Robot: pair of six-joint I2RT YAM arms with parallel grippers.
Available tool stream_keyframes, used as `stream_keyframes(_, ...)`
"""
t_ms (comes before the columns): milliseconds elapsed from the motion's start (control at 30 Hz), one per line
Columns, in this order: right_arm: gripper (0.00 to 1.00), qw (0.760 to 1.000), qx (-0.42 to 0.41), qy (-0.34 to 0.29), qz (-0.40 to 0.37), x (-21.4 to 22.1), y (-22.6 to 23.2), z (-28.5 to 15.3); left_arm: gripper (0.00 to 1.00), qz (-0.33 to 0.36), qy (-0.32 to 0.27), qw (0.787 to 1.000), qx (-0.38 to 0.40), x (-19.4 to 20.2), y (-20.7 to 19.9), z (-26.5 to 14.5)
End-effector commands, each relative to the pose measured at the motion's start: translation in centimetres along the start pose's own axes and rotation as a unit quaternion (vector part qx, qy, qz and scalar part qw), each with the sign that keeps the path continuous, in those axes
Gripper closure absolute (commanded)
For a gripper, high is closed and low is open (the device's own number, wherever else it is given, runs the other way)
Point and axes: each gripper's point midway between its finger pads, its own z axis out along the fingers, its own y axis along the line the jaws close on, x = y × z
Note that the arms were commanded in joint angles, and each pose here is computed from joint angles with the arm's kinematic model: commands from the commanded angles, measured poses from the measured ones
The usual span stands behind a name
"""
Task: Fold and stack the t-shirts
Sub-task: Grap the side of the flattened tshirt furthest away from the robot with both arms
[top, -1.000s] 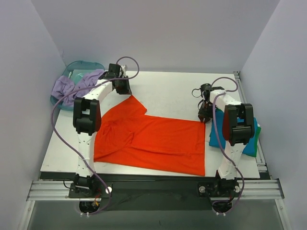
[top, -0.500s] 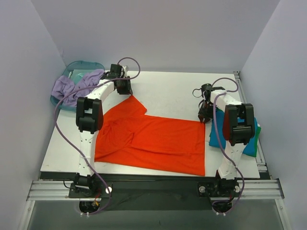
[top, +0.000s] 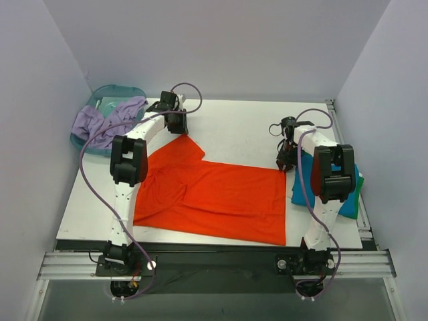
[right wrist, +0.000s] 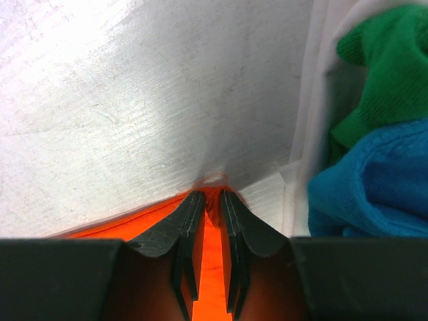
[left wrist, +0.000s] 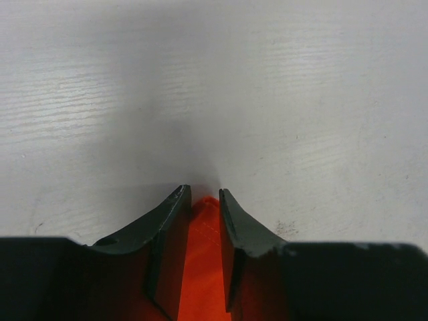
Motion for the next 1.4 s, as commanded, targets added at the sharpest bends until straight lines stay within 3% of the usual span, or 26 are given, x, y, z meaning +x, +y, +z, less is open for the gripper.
stream_keyframes(0, 0.84, 0.999, 0.017, 0.038, -0.008, 2.1, -1.1, 0.2, 0.66, 0.016, -0.002, 1.000, -0.018, -0.6, 0.6, -0.1)
stream_keyframes(67, 0.84, 0.999, 0.016, 0.037, -0.009, 2.2, -1.0, 0.1, 0.71, 0.018, 0.001, 1.000, -0.024, -0.3, 0.8, -0.1)
stream_keyframes(300, 0.83, 0.999, 0.016, 0.037, -0.008, 2.3, -1.0, 0.1, 0.71, 0.047, 0.023, 0.998, -0.045, 1.3, 0.9, 0.2)
stream_keyframes(500, 0.88, 0.999, 0.013, 0.039, -0.010, 2.5, -0.6, -0.1, 1.00, 0.050, 0.022, 0.998, -0.027, 1.2, 0.1, 0.1)
stream_keyframes(733, 1.00, 0.999, 0.015, 0.045, -0.004, 2.6, -0.7, -1.0, 1.00, 0.041, -0.011, 0.999, 0.002, -1.4, -1.6, -1.4)
stream_keyframes(1067, 1.00, 0.999, 0.019, 0.032, 0.011, 0.3, 0.1, -3.0, 1.00, -0.006, -0.075, 0.995, 0.061, -6.4, -2.0, -3.1)
stream_keyframes(1367, 1.00, 1.000, 0.000, 0.014, -0.005, -3.2, 1.3, -4.2, 1.00, 0.003, -0.120, 0.986, 0.116, -10.0, -3.9, -4.3)
